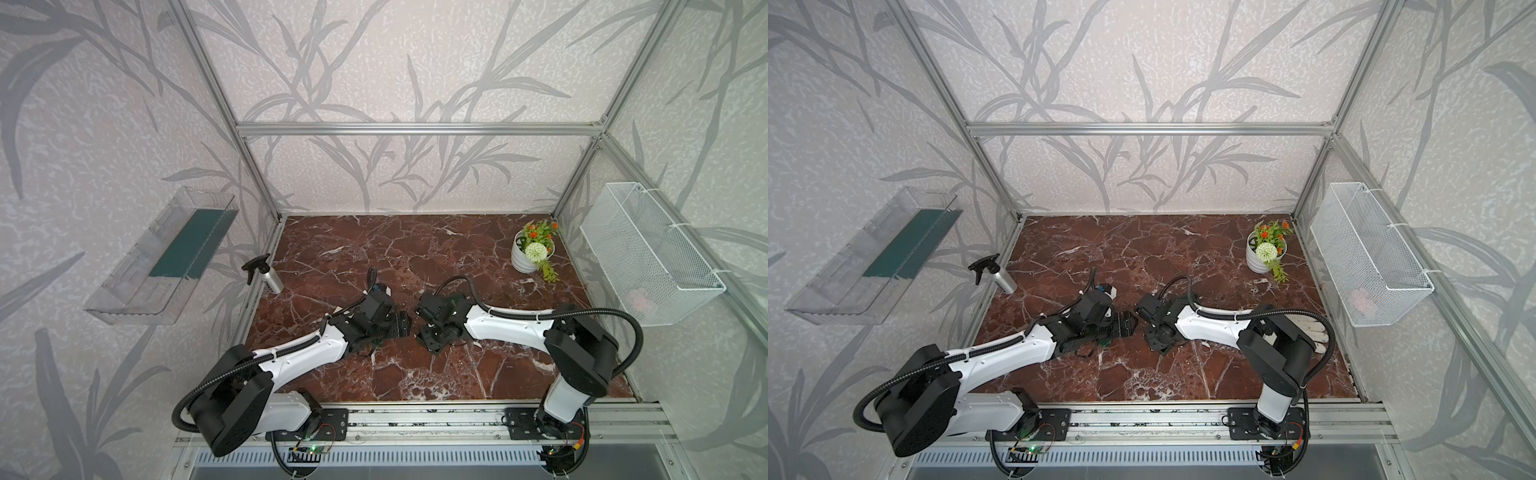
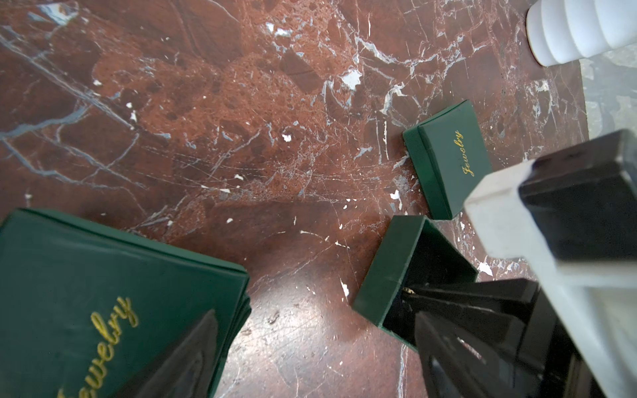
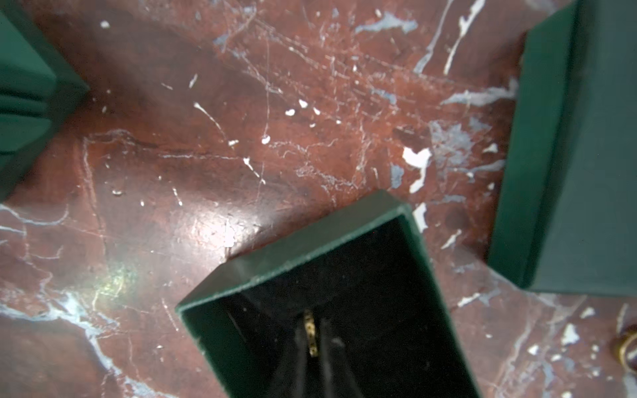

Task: Take the rings out of the lift-off lid box
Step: Take out the ring from the jewelry box.

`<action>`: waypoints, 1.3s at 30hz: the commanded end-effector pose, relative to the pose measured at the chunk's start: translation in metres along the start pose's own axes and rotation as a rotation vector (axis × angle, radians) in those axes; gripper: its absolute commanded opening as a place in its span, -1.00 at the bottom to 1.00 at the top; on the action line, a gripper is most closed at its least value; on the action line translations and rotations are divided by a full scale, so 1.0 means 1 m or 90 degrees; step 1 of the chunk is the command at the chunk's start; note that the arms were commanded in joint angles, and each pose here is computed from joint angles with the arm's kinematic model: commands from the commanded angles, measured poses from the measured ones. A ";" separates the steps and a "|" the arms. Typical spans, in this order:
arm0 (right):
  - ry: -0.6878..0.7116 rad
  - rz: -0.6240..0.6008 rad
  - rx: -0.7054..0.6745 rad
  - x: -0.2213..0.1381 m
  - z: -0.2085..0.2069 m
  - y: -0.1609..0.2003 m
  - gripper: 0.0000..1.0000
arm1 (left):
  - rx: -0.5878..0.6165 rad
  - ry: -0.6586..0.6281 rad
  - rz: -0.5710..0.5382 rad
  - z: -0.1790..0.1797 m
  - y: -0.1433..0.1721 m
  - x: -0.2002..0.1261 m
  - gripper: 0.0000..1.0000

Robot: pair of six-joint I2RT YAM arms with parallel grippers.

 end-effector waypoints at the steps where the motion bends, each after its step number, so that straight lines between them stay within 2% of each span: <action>1: 0.019 -0.009 0.009 0.000 -0.001 -0.003 -0.89 | -0.011 0.004 0.007 -0.001 -0.002 0.004 0.76; 7: 0.008 -0.020 0.046 -0.004 -0.004 -0.005 -1.00 | -0.008 0.019 0.014 -0.004 0.000 0.007 0.73; 17: -0.046 -0.040 0.136 -0.015 -0.010 -0.012 -1.00 | -0.010 0.028 0.031 -0.005 0.006 0.015 0.72; 27: -0.061 -0.038 0.173 -0.016 -0.013 -0.014 -1.00 | 0.006 0.053 0.021 -0.014 -0.003 0.011 0.72; 39: -0.089 -0.041 0.208 -0.016 -0.015 -0.018 -1.00 | 0.007 0.093 0.051 -0.026 -0.004 0.028 0.71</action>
Point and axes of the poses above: each gripper's point midway between its finger pads, its own x axis out along the fingers, its own z axis along the line the jaws close on, y = z × x, the point moved 8 cm from there along -x, back along the fingers, and after that the axes turned 15 degrees about x, right-handed, at the moved point
